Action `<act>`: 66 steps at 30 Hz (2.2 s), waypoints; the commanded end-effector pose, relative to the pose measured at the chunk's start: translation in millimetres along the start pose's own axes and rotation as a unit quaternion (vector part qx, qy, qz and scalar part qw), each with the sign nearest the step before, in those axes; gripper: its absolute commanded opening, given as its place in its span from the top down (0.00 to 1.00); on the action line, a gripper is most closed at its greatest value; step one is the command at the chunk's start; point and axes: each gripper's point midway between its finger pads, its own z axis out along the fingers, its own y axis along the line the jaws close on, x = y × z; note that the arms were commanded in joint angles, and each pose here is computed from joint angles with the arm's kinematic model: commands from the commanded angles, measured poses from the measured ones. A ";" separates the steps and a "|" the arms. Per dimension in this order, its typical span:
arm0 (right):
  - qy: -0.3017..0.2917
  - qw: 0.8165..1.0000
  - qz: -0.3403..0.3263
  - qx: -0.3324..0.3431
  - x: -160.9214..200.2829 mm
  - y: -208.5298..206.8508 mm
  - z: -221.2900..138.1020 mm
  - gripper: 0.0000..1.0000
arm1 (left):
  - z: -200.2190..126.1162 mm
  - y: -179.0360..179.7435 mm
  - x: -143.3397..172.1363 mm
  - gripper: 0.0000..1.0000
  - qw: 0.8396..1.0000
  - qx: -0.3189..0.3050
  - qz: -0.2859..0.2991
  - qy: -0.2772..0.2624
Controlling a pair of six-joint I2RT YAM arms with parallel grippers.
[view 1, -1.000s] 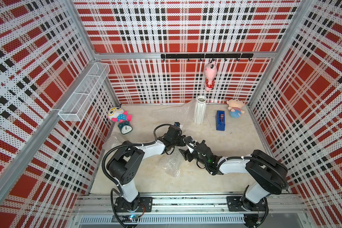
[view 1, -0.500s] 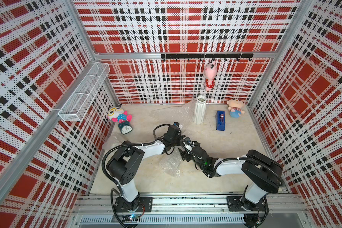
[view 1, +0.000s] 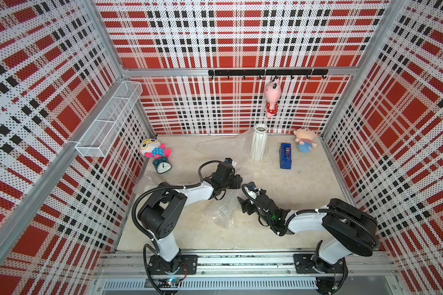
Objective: Wrap vases in bubble wrap
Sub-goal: Stick the tape on the bubble wrap.
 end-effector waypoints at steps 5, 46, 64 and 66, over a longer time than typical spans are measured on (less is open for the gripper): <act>-0.016 0.999 0.026 -0.044 -7.5 16.8 -15.7 0.16 | -1.9 16.2 16.9 0.41 0.999 -0.026 -0.007 0.026; -0.014 0.958 0.287 -0.018 -26.2 22.4 31.8 0.00 | -12.4 15.3 6.7 0.43 0.999 -0.029 -0.030 0.004; -0.023 0.956 0.277 -0.089 -35.8 35.2 21.4 0.00 | -11.5 18.4 9.5 0.43 0.999 -0.033 -0.028 0.009; -0.024 0.952 0.285 -0.108 -38.7 36.7 16.9 0.00 | -12.0 18.5 8.6 0.43 0.999 -0.034 -0.027 0.008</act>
